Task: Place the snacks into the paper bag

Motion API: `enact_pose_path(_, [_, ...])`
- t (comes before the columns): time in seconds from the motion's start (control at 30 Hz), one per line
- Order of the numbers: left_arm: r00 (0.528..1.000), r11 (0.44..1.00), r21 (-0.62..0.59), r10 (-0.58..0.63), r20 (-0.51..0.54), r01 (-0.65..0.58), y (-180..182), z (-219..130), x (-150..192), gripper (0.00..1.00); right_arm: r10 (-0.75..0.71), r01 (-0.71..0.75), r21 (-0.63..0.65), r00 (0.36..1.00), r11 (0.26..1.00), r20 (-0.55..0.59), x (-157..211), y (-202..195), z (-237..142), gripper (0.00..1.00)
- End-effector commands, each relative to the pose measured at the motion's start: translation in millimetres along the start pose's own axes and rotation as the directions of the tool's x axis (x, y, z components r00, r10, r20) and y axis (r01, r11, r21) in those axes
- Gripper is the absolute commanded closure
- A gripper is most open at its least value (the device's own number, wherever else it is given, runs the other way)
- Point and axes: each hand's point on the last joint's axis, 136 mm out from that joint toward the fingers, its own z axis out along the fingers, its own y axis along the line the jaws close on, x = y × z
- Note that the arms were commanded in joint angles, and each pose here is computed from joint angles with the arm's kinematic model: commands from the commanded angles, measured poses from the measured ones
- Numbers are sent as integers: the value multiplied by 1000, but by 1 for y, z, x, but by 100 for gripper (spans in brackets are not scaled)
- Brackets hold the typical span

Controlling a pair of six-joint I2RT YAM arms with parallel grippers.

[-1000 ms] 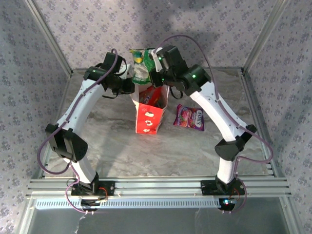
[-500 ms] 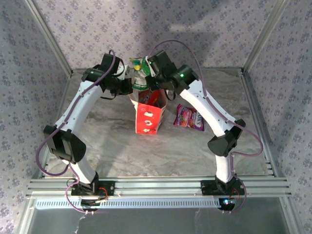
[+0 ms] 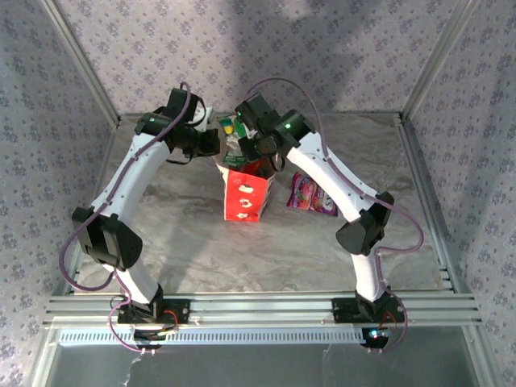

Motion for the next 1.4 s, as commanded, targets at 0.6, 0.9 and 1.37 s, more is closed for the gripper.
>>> enact_pose_path(0.6, [1000,1000,31,-7,30,6,-2,-9,-5,92,111,-114,-45,992,993,-63,1,2,19,98])
enact_pose_path(0.9, [999,999,46,-15,31,13,-4,-6,-5,92,198,-199,6,973,980,-115,8,-14,40,93])
enact_pose_path(1.37, [999,998,55,-9,41,7,-5,-5,-9,92,166,-171,-8,969,985,-182,25,-4,35,76])
